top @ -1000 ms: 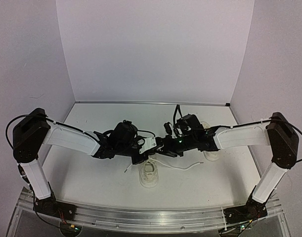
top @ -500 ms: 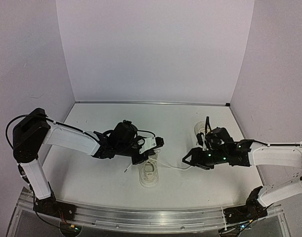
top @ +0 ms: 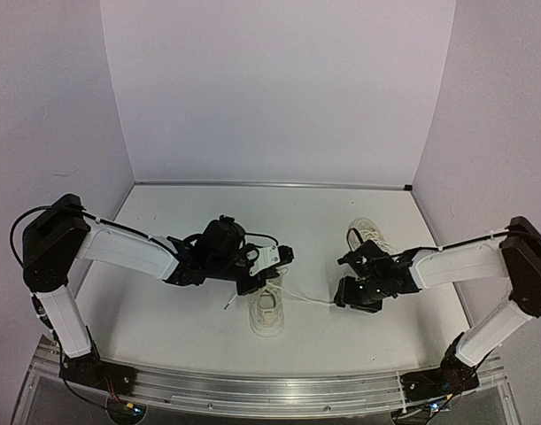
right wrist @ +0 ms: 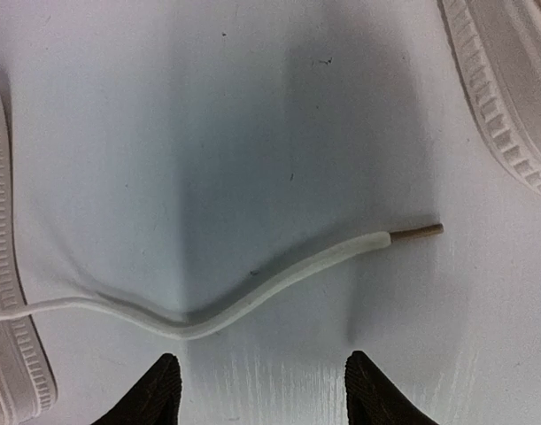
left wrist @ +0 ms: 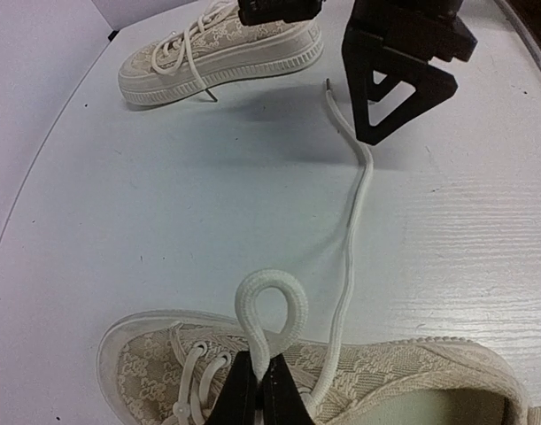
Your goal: Tie the shoes
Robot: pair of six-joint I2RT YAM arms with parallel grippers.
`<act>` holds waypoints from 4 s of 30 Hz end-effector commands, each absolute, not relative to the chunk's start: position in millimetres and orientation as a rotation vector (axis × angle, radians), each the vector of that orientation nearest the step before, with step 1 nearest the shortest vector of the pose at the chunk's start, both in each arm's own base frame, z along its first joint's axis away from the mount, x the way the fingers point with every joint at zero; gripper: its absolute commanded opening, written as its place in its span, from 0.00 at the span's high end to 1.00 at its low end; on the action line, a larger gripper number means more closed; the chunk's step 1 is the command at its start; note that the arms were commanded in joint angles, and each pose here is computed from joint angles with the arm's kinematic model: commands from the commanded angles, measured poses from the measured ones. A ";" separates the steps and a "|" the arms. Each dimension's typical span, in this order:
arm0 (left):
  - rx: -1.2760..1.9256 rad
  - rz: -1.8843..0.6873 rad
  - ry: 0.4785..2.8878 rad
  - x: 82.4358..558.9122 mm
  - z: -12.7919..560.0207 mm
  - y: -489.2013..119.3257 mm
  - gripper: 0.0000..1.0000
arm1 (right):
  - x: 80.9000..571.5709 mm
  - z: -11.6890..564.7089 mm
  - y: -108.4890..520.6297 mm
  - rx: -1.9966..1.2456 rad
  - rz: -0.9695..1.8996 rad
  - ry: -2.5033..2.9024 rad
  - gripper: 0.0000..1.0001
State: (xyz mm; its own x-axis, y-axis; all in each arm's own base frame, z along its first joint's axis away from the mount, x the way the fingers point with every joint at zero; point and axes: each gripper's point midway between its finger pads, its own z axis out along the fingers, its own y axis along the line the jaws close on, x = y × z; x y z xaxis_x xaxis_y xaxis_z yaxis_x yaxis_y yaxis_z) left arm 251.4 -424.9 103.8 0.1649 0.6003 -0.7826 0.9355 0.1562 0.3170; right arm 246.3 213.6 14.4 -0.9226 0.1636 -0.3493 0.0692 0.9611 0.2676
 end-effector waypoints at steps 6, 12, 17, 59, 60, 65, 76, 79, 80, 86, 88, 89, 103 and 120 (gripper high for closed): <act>1.515 -0.484 1.416 247.3 135.2 -430.2 1.00 | 282.2 -3.1 233.5 0.115 0.240 2.722 0.47; 1.522 -0.469 1.406 247.0 136.3 -428.1 1.00 | 287.0 -31.4 238.3 0.044 0.165 2.773 0.59; 1.526 -0.474 1.398 245.7 136.4 -428.1 1.00 | 285.3 -48.5 242.8 -0.037 0.148 2.814 0.76; 1.960 -0.004 1.012 179.5 86.1 -435.6 1.00 | 293.3 206.1 542.5 -1.060 1.103 2.178 1.00; 1.960 -0.001 1.011 179.4 85.7 -436.1 1.00 | 285.1 203.2 546.7 -1.101 1.114 2.177 1.00; 1.973 0.009 1.013 178.2 81.7 -435.7 1.00 | 254.2 189.3 554.6 -1.268 1.128 2.175 1.00; 1.991 0.016 1.008 175.2 74.7 -438.5 1.00 | 236.9 190.2 548.0 -1.373 1.143 2.181 0.48; 1.983 0.011 1.014 174.7 75.1 -438.2 1.00 | 250.4 210.6 536.1 -1.312 1.130 2.170 0.42; 1.980 0.009 1.017 174.6 75.1 -437.9 1.00 | 256.3 215.8 530.4 -1.286 1.129 2.172 0.42; 1.948 -0.010 1.033 174.7 78.6 -436.5 1.00 | 303.6 247.1 467.6 -1.007 1.116 2.210 0.42; 1.930 -0.026 1.044 175.2 80.1 -435.3 1.00 | 313.8 259.7 438.0 -0.898 1.126 2.198 0.42; 1.914 -0.042 1.056 176.2 82.4 -434.9 1.00 | 316.9 255.4 422.5 -0.849 1.117 2.217 0.42; 1.663 -0.386 1.233 202.7 116.0 -417.8 1.00 | 268.0 185.0 337.1 -0.406 1.271 2.299 0.43; 1.614 -0.433 1.248 209.2 123.3 -421.7 1.00 | 236.7 138.9 385.9 -0.453 1.370 2.383 0.55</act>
State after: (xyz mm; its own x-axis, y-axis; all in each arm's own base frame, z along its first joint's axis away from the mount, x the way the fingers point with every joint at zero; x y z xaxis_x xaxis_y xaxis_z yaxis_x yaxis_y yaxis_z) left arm 207.5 -414.2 97.6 0.3871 0.5738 -0.7218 0.8773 0.0116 0.4797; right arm 226.7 369.6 122.2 -0.9008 -0.1270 -0.4152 -0.4167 0.5216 0.7445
